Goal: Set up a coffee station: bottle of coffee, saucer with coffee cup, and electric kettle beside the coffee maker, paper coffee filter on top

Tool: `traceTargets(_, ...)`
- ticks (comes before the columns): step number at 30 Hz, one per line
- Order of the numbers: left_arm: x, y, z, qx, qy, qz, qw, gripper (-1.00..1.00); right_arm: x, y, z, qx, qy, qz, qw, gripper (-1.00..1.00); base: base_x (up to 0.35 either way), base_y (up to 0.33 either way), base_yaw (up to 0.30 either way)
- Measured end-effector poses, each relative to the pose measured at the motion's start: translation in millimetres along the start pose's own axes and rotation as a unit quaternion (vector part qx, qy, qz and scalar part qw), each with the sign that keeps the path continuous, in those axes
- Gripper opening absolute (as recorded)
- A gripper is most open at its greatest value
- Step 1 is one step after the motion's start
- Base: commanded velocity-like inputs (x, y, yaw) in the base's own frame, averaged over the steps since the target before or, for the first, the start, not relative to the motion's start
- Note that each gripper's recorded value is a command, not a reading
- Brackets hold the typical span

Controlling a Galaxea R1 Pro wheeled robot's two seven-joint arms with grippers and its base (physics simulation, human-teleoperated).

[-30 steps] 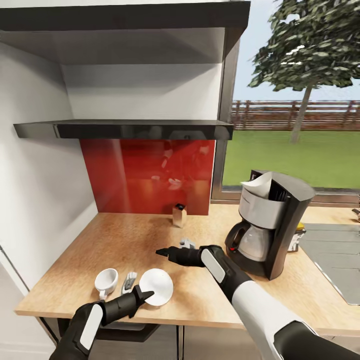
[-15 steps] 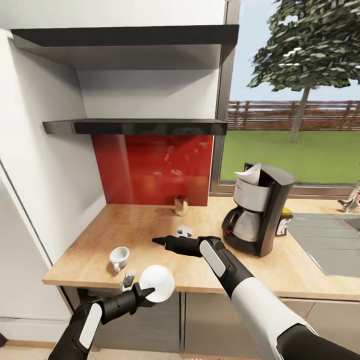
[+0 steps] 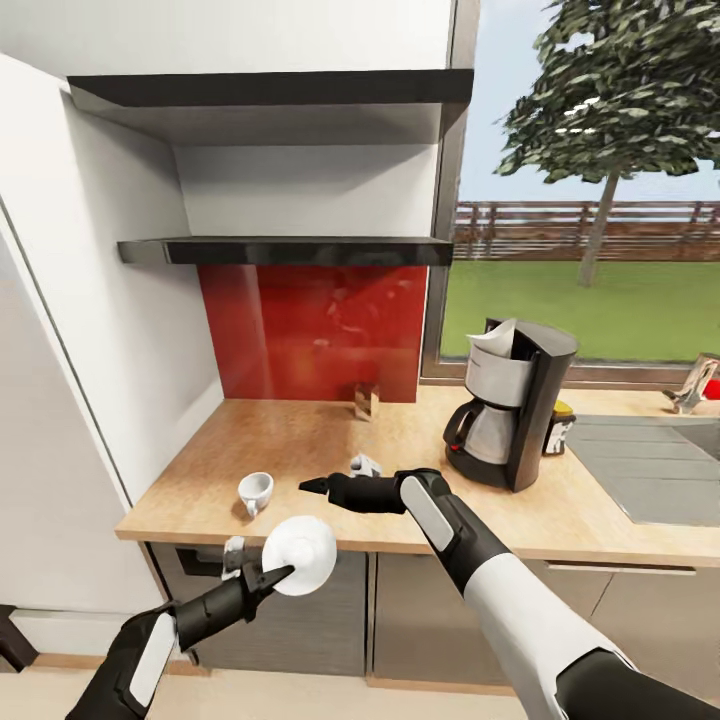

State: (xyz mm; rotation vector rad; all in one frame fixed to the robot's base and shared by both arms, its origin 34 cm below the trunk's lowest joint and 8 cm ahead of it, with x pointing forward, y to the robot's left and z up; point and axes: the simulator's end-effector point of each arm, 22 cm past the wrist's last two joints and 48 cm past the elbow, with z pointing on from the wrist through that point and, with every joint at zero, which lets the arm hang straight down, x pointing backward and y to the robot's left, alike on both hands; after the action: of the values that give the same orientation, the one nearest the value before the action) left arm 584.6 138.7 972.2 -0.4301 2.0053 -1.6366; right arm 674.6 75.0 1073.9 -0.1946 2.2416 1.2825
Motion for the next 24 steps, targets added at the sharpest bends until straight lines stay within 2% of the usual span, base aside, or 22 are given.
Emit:
traceTargets(4,-3,-4,-3.5,0.011,0.0,0.003,0.9999,-1.0,1,-1,0.4,0.0,0.002,0.001,1.0,1.0,-0.166,0.112,0.0)
traceTargets(9,-9,0,-12.1,0.004,-0.003,0.008,1.0,-1.0,5,-8,-3.7,0.006,0.014,0.006,0.9999,1.0,-0.245,0.202,-0.015)
traceTargets(12,-14,3,-18.9,-0.002,-0.005,0.012,0.9999,-1.0,12,-12,-6.5,0.01,0.032,0.013,0.9994,1.0,-0.061,0.052,-0.2)
traceTargets(19,-20,5,-25.6,-0.006,-0.01,0.014,0.9998,-1.0,16,-21,-9.7,0.019,0.039,0.017,0.9989,1.0,-0.006,0.005,-0.259)
traceTargets(22,-25,8,-33.2,-0.012,-0.011,0.012,0.9998,-1.0,28,-45,-12.8,0.039,0.053,0.03,0.9974,1.0,0.0,0.0,-0.266)
traceTargets(24,-27,11,-41.6,-0.02,-0.004,0.001,0.9998,-1.0,52,-70,-12.2,0.062,0.077,0.054,0.9937,1.0,0.0,0.0,-0.266)
